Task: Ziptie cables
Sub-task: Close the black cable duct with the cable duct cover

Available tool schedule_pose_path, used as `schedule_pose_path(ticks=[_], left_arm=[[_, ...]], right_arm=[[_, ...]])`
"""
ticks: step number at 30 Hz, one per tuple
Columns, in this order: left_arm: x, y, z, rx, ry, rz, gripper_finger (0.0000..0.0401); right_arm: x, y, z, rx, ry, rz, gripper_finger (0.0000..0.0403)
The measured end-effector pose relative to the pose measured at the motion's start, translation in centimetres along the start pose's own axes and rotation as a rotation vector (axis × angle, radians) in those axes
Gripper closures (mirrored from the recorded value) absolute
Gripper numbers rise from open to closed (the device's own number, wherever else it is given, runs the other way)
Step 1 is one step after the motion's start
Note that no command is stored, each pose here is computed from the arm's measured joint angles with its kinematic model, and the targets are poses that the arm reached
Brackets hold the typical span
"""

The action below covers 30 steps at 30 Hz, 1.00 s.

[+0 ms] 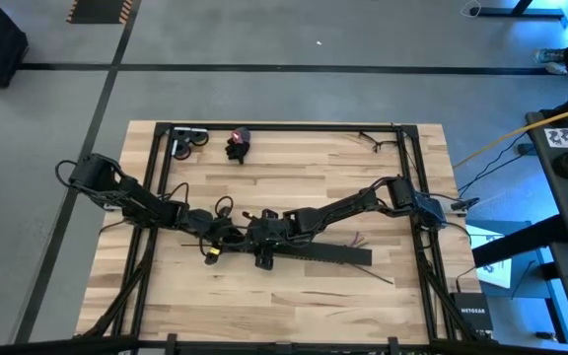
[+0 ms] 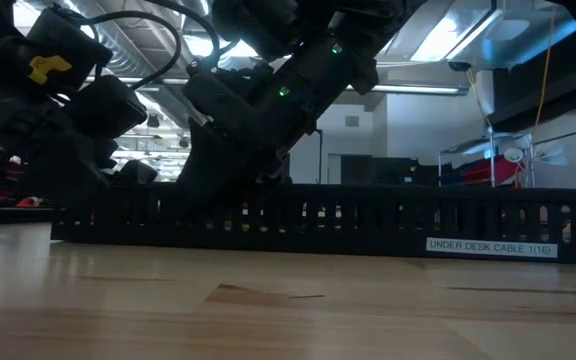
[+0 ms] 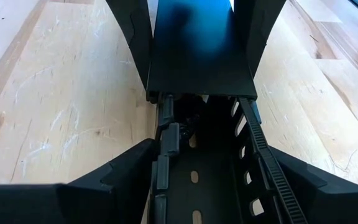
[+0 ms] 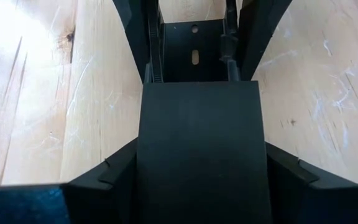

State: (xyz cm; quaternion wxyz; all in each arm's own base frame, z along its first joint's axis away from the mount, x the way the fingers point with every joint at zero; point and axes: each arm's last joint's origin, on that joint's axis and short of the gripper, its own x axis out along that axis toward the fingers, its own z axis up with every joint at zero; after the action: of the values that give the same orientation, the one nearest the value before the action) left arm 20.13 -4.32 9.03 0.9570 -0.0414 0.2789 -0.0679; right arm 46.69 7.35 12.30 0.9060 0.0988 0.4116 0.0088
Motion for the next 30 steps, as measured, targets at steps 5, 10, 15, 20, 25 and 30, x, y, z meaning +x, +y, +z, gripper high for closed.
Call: schedule_pose_path(ticks=[5, 10, 15, 20, 25, 30], left_arm=[[0.01, 0.01, -0.04, -0.002, 0.005, 0.0, 0.0164], [0.0, 0.01, -0.04, -0.018, 0.006, 0.0, 0.0164], [0.01, -0.03, 0.05, -0.046, -0.001, -0.013, 0.0164], [0.04, -0.06, 0.15, -0.047, -0.006, -0.023, 0.0164], [0.04, -0.06, 0.14, -0.038, -0.005, -0.023, 0.0164], [0.03, -0.07, 0.05, 0.007, 0.002, -0.025, 0.0164]], right_arm=[[0.04, 0.03, 0.1, 0.0, -0.012, 0.004, 0.0166], [0.13, 0.07, 0.21, -0.004, -0.032, 0.01, 0.0166], [0.0, 0.11, 0.27, -0.004, -0.029, 0.017, 0.0166], [-0.24, 0.08, 0.36, -0.003, -0.02, 0.022, 0.0166], [-0.25, 0.17, 0.44, -0.006, -0.028, 0.035, 0.0166], [0.25, 0.17, 0.43, 0.001, -0.06, 0.026, 0.0166]])
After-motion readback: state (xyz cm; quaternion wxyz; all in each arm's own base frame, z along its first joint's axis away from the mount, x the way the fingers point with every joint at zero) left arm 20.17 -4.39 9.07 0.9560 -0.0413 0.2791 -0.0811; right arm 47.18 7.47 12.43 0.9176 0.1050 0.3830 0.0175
